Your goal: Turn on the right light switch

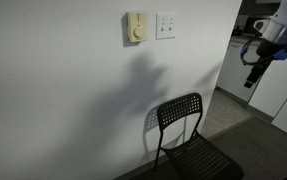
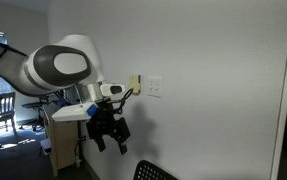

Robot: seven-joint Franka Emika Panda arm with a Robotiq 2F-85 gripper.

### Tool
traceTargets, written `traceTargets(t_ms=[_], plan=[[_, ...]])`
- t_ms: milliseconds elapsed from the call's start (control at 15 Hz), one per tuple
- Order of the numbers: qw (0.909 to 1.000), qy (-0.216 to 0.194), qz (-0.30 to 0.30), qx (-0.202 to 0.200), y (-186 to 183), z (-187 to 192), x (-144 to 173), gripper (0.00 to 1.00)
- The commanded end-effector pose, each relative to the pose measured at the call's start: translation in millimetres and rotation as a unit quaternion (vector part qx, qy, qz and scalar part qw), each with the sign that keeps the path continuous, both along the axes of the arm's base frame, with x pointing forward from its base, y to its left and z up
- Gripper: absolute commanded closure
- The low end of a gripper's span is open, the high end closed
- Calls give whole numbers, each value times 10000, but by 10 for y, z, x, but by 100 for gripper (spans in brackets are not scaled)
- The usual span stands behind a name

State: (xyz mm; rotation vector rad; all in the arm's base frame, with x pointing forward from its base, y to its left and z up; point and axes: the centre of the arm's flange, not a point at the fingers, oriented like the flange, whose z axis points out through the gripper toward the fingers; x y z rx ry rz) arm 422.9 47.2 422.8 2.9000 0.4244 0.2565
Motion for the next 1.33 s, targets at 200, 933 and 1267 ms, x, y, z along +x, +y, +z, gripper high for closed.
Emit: traceTargets(t_ms=[200, 933, 1267], plan=[[9996, -103, -14, -273, -66, -19, -18, 0], [9832, -1431, 829, -771, 561, 383, 956, 0], [9703, -1890, 1085, -1053, 749, 520, 1281, 0]])
